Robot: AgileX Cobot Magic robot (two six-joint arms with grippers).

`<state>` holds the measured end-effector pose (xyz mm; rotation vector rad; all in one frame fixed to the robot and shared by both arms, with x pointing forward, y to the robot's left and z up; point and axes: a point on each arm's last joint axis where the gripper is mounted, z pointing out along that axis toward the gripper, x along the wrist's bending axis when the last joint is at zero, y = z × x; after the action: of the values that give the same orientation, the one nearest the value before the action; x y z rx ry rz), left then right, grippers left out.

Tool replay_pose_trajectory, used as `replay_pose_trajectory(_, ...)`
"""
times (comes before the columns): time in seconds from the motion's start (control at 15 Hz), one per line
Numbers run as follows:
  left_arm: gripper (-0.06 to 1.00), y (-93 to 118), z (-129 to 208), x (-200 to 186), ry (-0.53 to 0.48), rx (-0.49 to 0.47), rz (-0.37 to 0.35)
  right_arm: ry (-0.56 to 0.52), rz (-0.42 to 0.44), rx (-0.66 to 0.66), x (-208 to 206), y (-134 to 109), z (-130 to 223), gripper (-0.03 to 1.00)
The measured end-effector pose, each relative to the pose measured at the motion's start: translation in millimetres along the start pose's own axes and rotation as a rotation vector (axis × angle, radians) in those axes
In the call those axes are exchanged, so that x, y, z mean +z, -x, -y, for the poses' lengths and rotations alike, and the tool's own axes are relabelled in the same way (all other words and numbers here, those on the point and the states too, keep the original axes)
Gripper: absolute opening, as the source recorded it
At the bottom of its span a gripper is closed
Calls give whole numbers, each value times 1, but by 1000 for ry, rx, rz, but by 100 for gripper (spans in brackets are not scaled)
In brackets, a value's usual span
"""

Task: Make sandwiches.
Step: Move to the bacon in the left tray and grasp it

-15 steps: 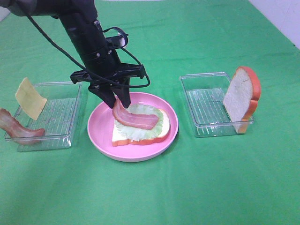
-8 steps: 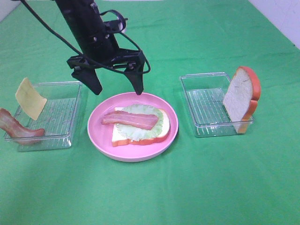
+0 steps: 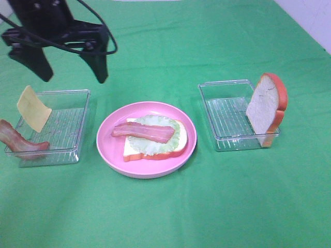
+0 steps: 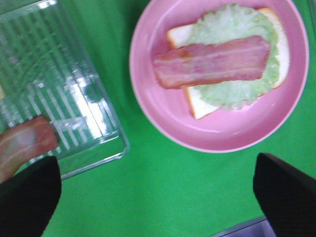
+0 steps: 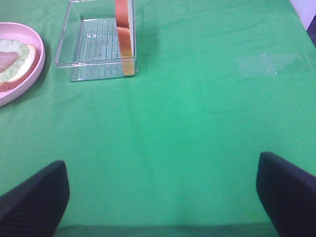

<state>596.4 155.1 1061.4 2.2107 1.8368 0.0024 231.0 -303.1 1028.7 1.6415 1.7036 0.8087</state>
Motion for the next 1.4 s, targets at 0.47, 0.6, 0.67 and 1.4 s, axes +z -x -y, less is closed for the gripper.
replay_pose_trajectory(0.47, 99, -117, 51, -18, -61, -260, -113, 0, 0, 0, 0, 0, 0, 98)
replay_pose_trajectory(0.6, 99, -128, 51, -10, -87, -264, -124, 0, 0, 0, 0, 0, 0, 98)
replay_pose_trajectory(0.67, 99, -130, 50, -4, -107, -265, -123, 0, 0, 0, 0, 0, 0, 98)
replay_pose_trajectory(1.4, 99, -133, 37, 74, -257, -273, -140, 0, 0, 0, 0, 0, 0, 98)
